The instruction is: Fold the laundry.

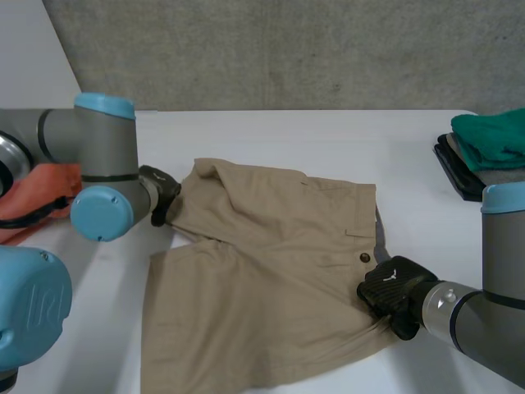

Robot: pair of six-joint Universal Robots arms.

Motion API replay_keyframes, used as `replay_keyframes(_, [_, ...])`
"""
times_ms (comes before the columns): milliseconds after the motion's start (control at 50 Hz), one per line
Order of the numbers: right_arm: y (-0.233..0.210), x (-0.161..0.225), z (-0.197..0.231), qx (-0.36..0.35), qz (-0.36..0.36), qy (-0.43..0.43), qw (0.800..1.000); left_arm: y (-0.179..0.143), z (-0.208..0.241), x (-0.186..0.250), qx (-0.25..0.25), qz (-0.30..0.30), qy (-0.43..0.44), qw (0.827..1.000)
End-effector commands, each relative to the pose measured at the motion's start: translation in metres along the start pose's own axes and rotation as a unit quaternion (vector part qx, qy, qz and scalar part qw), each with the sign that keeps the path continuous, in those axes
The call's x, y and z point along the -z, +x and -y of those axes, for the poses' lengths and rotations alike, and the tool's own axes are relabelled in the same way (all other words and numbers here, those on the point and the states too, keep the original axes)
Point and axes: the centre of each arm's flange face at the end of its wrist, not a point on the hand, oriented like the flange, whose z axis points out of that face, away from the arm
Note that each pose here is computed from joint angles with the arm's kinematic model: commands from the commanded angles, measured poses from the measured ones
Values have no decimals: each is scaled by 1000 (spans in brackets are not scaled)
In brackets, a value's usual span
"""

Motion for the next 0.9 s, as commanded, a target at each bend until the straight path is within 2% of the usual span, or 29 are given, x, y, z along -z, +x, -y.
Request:
replay_keyframes(20, [-1,1,0,1,0,2,1000,-9,15,11,37,1,31,999])
replay_keyframes(120, [-1,1,0,2,-1,3,1000,-3,21,11,27,-26,76,996])
replay_keyframes(280, [-1,1,0,1,-1,3,1000,12,24,-9,-40,-43,142,988])
replay_keyframes(420, [2,1,-2,-3,-4,0,1000,24,13,-31,-85,-53,141,985])
replay_keyframes(600, [5,0,-2,-5,-9,0,1000,24,8,-36,-100,-59,125,985])
replay_keyframes(680, [4,0,-2,-4,-8,1,1000,13,-1,-33,-96,-37,82,991])
replay_keyframes(760, [0,1,-1,1,-3,1,1000,-10,-14,-31,-93,36,11,995])
replay_keyframes(800, [-2,1,-1,2,-1,3,1000,-13,-18,-28,-97,52,-9,994])
replay_keyframes(900, [-5,2,1,6,2,4,1000,-8,-16,-17,-116,59,-24,991])
